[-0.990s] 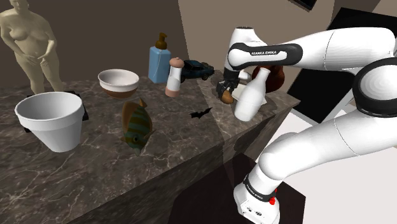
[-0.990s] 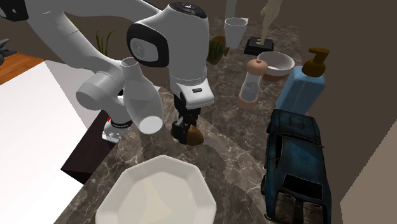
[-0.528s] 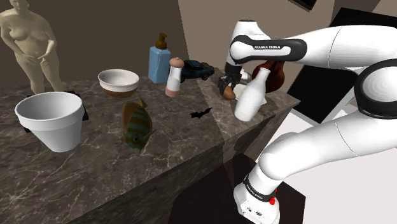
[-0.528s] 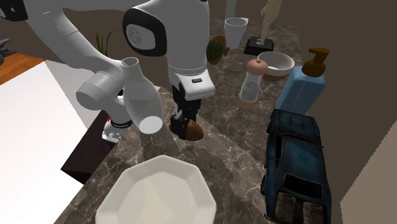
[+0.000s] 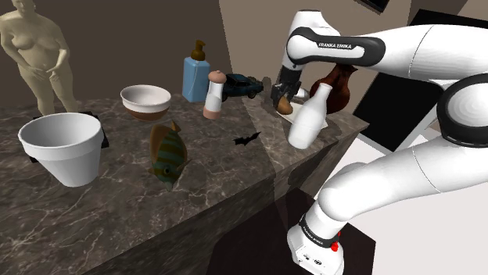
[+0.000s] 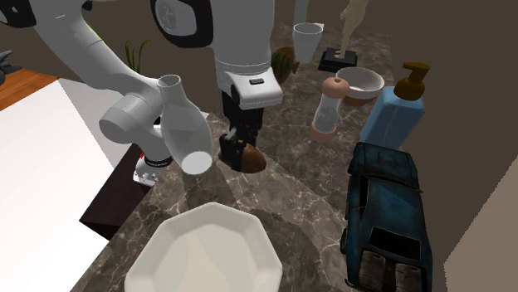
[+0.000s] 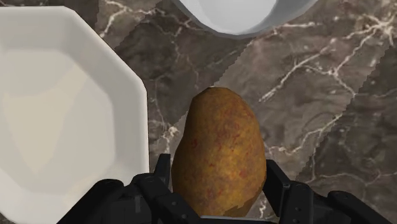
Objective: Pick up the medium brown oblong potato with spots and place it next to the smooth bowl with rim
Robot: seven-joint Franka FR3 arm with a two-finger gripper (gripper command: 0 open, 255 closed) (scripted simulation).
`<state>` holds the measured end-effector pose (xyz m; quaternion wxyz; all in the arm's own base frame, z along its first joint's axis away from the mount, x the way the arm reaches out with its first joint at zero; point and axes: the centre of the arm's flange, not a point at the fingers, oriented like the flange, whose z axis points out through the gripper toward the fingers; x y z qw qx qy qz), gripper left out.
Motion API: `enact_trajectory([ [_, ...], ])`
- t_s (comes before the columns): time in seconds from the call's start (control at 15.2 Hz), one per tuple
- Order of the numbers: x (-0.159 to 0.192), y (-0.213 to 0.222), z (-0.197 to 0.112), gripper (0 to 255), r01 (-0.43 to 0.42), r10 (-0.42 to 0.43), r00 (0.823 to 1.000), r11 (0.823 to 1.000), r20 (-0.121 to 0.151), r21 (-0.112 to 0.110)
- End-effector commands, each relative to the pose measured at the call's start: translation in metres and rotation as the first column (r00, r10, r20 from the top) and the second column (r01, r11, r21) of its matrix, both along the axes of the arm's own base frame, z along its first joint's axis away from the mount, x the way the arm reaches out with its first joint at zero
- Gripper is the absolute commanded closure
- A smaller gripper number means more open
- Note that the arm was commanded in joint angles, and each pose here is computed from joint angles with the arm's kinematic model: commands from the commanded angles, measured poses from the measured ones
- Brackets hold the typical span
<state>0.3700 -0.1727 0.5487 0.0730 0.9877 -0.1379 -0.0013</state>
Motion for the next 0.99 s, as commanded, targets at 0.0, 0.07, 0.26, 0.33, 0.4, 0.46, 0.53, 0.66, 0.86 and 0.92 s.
enact_trajectory([
  [0.0, 0.001, 0.000, 0.012, 255, 0.000, 0.000, 1.000, 1.000, 0.000, 0.000],
  [0.07, 0.001, 0.000, 0.017, 255, 0.000, 0.000, 1.000, 1.000, 0.000, 0.000],
  [0.26, 0.001, 0.000, 0.033, 255, 0.000, 0.000, 1.000, 1.000, 0.000, 0.000],
  [0.33, 0.001, 0.000, 0.038, 255, 0.000, 0.000, 1.000, 1.000, 0.000, 0.000],
  [0.4, 0.001, 0.000, 0.044, 255, 0.000, 0.000, 1.000, 1.000, 0.000, 0.000],
  [0.46, 0.001, 0.000, 0.049, 255, 0.000, 0.000, 1.000, 1.000, 0.000, 0.000],
  [0.53, 0.001, 0.000, 0.054, 255, 0.000, 0.000, 1.000, 1.000, 0.000, 0.000],
  [0.66, 0.001, 0.000, 0.065, 255, 0.000, 0.000, 1.000, 1.000, 0.000, 0.000],
  [0.86, 0.001, 0.000, 0.081, 255, 0.000, 0.000, 1.000, 1.000, 0.000, 0.000],
  [0.92, 0.000, 0.000, 0.082, 255, 0.000, 0.000, 1.000, 1.000, 0.000, 0.000],
])
